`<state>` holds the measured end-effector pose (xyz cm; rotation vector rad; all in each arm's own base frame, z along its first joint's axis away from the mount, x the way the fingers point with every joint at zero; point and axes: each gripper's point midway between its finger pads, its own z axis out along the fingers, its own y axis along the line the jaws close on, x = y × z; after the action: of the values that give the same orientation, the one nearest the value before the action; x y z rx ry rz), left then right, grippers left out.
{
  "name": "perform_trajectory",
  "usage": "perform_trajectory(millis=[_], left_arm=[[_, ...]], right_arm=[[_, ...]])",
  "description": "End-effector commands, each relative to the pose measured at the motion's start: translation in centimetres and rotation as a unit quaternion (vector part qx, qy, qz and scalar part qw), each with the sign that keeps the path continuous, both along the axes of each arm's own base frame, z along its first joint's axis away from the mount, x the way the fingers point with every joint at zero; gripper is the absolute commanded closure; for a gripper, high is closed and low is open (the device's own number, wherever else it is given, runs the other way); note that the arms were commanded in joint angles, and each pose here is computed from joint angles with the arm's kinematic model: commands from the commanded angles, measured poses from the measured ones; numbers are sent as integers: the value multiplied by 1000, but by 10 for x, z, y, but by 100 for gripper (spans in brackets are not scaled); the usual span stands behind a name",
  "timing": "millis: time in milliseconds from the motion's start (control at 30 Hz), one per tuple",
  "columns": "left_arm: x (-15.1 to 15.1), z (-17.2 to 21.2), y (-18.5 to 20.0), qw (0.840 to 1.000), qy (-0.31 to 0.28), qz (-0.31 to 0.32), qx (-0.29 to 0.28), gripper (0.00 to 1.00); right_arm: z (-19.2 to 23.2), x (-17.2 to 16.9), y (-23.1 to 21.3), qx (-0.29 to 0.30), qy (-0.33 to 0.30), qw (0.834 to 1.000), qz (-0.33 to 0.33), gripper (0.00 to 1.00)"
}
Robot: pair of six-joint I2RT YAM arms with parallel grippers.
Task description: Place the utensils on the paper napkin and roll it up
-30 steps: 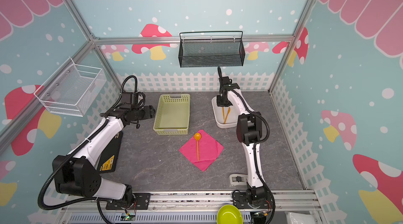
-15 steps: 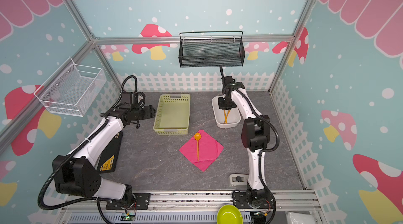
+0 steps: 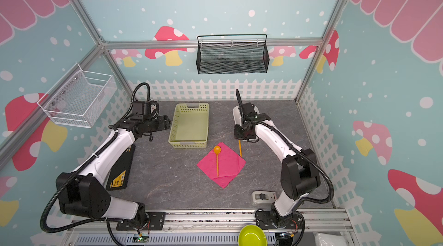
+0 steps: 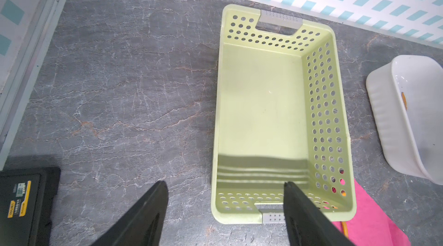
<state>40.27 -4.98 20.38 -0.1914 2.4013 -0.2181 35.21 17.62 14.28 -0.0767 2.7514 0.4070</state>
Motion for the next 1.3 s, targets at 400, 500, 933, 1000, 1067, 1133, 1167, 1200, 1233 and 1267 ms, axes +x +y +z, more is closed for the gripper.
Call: perform_trajectory(millis=[400, 500, 933, 1000, 1067, 1133, 1167, 1200, 1233, 1267], left_arm=[[-3, 6, 1, 1000, -5, 4, -11, 23], [-4, 6, 0, 1000, -5, 3, -13, 22], [-3, 5, 0, 1000, -4, 2, -14, 22], [-3, 5, 0, 1000, -3, 2, -14, 23], [-3, 5, -1, 1000, -3, 1, -16, 23], [-3, 6, -2, 1000, -3, -1, -17, 23], [-3, 5, -1, 1000, -3, -1, -17, 23], [-3, 5, -1, 1000, -3, 0, -17, 22], [-3, 6, -1, 1000, -4, -1, -16, 22], [-3, 6, -2, 1000, -4, -1, -16, 22]], right_arm=[[-62, -41, 55, 21, 27, 999, -30, 98], [-74, -44, 63, 9, 35, 999, -24, 98], [-102, -42, 68, -20, 54, 998, -26, 98], [-104, -42, 68, -22, 55, 998, -27, 98], [-106, -42, 67, -23, 56, 998, -29, 98], [-106, -41, 69, -21, 55, 998, -29, 97], [-106, -40, 70, -21, 55, 998, -29, 97], [-106, -39, 71, -19, 54, 998, -30, 97], [-106, -38, 73, -17, 54, 998, -29, 97], [-106, -37, 74, -17, 54, 998, -28, 97]])
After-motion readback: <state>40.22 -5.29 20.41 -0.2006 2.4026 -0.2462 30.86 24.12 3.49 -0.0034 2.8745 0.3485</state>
